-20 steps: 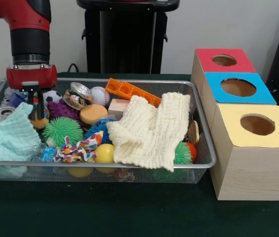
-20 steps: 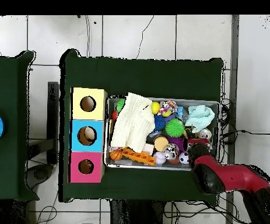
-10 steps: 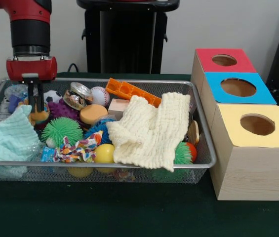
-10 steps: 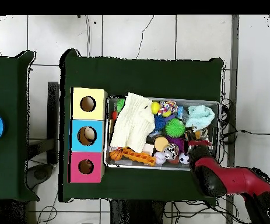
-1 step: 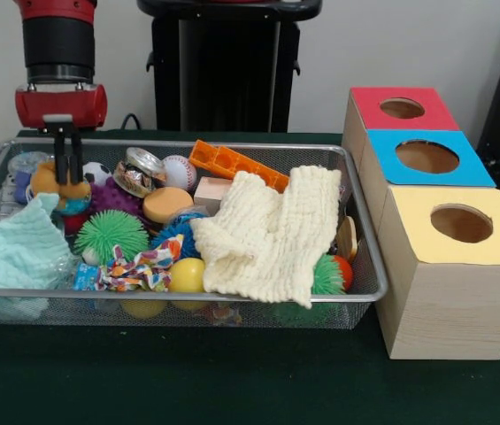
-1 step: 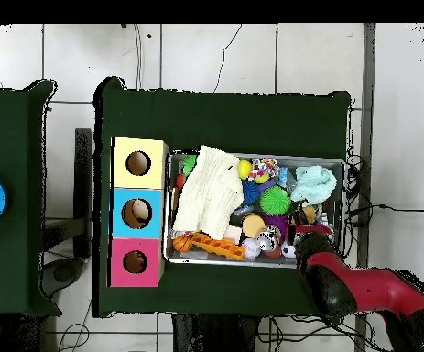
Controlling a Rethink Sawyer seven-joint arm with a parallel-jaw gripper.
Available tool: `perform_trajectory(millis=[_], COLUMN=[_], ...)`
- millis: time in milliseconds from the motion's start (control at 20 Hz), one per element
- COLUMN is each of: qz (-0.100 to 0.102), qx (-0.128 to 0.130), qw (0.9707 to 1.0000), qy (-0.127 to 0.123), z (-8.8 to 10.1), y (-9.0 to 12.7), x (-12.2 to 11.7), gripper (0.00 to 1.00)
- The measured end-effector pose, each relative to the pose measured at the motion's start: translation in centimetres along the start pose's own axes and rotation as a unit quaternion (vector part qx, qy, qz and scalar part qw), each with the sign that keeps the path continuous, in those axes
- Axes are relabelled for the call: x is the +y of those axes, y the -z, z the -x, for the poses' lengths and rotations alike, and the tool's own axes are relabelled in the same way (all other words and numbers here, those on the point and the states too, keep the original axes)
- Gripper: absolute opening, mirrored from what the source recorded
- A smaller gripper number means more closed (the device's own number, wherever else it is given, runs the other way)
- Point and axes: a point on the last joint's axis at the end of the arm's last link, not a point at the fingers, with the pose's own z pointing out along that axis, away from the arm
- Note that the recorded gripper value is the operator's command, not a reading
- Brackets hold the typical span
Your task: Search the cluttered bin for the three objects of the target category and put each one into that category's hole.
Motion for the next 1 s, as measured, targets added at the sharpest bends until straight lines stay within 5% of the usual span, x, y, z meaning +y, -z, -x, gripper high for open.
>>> perform_trajectory(millis=[550, 1000], qz=[-0.020, -0.030], qx=[0.040, 0.046], qw=[0.9981, 0.9969], qy=[-0.042, -0.056], z=[1.8, 3.1], y=[5.5, 8.0], x=[1.9, 3.5], gripper=[0.00, 0.00])
